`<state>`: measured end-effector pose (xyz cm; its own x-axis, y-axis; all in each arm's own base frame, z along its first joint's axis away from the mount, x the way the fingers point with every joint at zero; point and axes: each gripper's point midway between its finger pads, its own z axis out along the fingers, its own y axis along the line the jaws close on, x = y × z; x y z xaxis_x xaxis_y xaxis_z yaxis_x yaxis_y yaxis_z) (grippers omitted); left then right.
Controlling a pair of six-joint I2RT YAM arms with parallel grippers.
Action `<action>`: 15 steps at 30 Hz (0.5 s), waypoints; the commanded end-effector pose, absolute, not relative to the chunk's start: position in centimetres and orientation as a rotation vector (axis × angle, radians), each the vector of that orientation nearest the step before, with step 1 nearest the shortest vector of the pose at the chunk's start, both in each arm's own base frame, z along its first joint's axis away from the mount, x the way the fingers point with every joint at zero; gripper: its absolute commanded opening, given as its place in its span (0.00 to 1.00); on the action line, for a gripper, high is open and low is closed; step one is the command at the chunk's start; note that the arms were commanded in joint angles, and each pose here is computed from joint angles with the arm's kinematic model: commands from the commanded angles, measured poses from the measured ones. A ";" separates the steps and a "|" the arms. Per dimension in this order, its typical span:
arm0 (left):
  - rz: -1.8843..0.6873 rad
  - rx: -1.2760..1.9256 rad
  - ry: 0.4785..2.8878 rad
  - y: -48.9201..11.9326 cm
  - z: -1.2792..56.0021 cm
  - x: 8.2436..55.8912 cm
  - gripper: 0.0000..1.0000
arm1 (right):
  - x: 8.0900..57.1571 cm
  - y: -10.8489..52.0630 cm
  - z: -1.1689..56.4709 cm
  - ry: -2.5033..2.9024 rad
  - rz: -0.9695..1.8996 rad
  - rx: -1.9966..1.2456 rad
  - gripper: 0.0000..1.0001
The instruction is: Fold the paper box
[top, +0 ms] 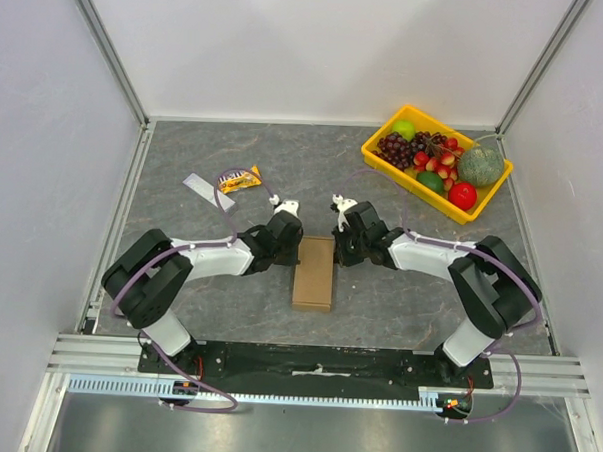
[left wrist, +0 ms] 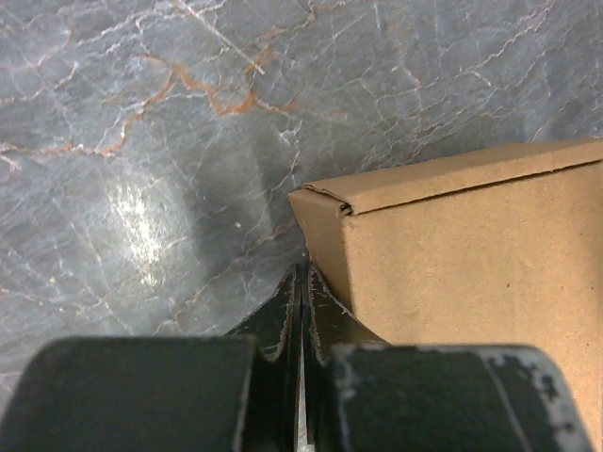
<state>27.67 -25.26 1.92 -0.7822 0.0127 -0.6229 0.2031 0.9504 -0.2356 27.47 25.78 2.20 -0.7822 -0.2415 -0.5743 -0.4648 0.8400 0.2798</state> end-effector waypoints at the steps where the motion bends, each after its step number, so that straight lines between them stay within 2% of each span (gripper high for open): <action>1: -0.481 0.254 2.398 -27.7 2.6 28.8 0.02 | 28.6 28.5 3.9 2.410 0.690 -0.549 0.00; 9: -0.723 0.384 2.358 -30.9 2.9 27.1 0.02 | 27.8 31.2 4.8 2.343 0.903 -0.587 0.00; 15: -0.805 0.407 2.335 -31.3 3.1 26.2 0.02 | 28.0 31.3 5.1 2.330 0.910 -0.587 0.00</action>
